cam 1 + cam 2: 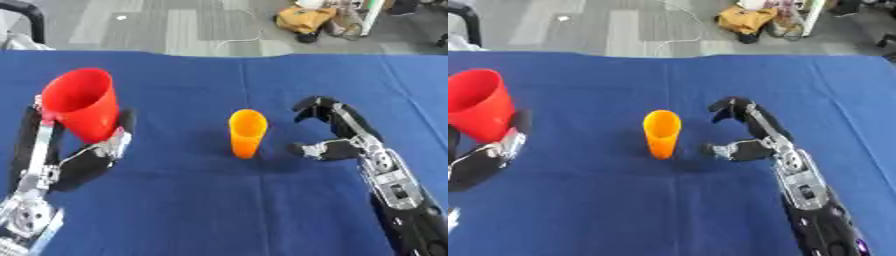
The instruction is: Pour the contents of one cup into another cup.
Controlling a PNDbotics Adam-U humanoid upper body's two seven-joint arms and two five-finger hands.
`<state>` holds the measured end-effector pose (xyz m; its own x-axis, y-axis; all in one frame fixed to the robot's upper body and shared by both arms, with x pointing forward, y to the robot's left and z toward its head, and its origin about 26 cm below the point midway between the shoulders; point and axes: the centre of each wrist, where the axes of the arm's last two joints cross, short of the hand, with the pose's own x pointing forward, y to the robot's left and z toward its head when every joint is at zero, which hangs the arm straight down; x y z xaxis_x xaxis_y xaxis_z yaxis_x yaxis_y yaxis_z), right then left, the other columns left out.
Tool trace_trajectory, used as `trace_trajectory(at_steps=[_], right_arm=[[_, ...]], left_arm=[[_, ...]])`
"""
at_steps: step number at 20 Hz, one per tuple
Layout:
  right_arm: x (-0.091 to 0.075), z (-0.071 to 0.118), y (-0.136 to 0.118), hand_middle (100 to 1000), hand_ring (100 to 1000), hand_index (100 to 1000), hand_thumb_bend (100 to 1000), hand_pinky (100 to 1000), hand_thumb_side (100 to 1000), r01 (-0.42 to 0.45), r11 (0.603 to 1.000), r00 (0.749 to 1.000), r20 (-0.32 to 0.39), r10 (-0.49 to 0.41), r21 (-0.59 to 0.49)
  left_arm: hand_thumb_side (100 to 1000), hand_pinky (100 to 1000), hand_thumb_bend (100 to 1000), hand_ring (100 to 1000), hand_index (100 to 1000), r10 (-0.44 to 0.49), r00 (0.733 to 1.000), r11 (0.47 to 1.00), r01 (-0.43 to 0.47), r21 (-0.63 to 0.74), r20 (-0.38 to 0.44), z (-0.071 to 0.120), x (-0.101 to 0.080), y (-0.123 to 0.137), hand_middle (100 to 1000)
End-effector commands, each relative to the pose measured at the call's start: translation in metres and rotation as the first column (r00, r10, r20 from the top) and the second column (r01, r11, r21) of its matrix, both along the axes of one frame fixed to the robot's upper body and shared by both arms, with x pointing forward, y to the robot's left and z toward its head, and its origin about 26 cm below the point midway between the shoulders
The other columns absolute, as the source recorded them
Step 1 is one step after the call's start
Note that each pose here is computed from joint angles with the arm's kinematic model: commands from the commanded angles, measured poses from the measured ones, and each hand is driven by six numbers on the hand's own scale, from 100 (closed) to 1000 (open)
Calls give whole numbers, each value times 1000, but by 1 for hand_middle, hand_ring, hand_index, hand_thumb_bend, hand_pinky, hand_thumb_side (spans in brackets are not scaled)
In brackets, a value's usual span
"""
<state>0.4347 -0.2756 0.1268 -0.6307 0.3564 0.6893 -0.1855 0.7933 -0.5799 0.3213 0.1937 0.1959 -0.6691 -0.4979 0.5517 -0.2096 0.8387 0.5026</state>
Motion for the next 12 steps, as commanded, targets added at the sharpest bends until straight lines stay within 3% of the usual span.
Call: trace_trajectory(at_steps=[1,12], right_arm=[[4,11,-3,664,629,720,764,756,279,9,999,999,35,-8,-39],[11,5,11,664,629,721,769,756,277,-1,998,999,32,3,-69]], left_arm=[[471,465,192,359,564,-24,1000,1000,23,13,20,9,-8,1,371],[494,467,190,359,567,-60,998,998,60,-1,-6,5,-16,-4,373]])
